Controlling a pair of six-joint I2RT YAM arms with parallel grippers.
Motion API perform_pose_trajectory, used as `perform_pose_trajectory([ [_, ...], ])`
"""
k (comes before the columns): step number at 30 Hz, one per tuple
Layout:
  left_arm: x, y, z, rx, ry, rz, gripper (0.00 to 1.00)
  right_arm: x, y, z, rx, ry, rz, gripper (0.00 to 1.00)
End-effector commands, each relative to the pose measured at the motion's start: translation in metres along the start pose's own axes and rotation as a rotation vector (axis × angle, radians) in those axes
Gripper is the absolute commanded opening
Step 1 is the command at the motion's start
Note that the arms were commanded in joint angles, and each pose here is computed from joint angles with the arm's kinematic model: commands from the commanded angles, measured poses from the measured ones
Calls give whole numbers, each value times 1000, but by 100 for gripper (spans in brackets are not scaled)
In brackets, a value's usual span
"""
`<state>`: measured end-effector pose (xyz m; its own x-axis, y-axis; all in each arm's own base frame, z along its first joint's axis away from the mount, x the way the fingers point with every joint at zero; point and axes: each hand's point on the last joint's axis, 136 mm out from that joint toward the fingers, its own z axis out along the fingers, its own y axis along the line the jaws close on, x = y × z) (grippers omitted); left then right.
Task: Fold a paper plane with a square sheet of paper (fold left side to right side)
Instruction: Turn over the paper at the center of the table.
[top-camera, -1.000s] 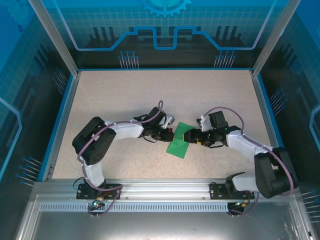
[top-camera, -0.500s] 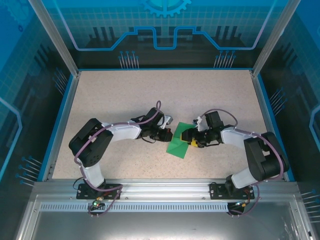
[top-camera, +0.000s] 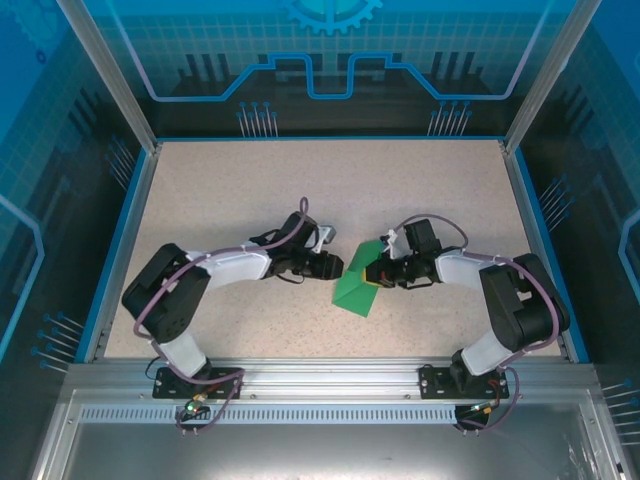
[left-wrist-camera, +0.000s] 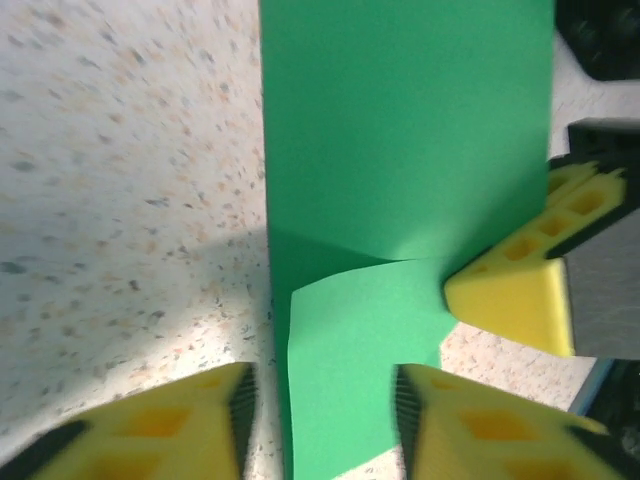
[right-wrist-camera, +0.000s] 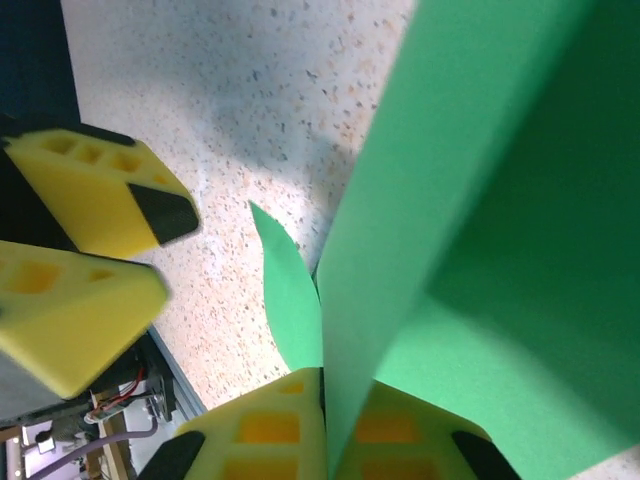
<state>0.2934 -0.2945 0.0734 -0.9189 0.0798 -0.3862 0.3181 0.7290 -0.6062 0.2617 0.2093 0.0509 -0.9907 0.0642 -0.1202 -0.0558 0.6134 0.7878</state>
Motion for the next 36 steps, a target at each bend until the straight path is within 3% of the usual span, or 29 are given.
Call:
perform_pose_trajectory([
  [1, -20, -5, -37, 35, -123, -44, 57, -27, 27, -23, -118, -106, -130, 3],
  [6, -39, -19, -98, 134, -296, -89, 81, -48, 71, -71, -257, -228, -289, 4],
  [10, -48, -53, -147, 294, -392, -46, 91, -53, 122, -111, -356, -290, -450, 4],
  [17, -53, -124, -209, 558, -481, 134, 95, -37, 208, -160, -491, -292, -697, 5],
  [25, -49, -168, -222, 670, -465, 258, 95, -9, 264, -160, -569, -204, -827, 5],
  [28, -48, -176, -225, 686, -469, 281, 90, -1, 274, -155, -592, -172, -846, 6],
  [31, -48, -183, -229, 704, -478, 291, 79, 6, 281, -151, -604, -147, -857, 6],
  [36, -47, -186, -232, 705, -493, 300, 38, 9, 281, -150, -605, -141, -852, 8],
])
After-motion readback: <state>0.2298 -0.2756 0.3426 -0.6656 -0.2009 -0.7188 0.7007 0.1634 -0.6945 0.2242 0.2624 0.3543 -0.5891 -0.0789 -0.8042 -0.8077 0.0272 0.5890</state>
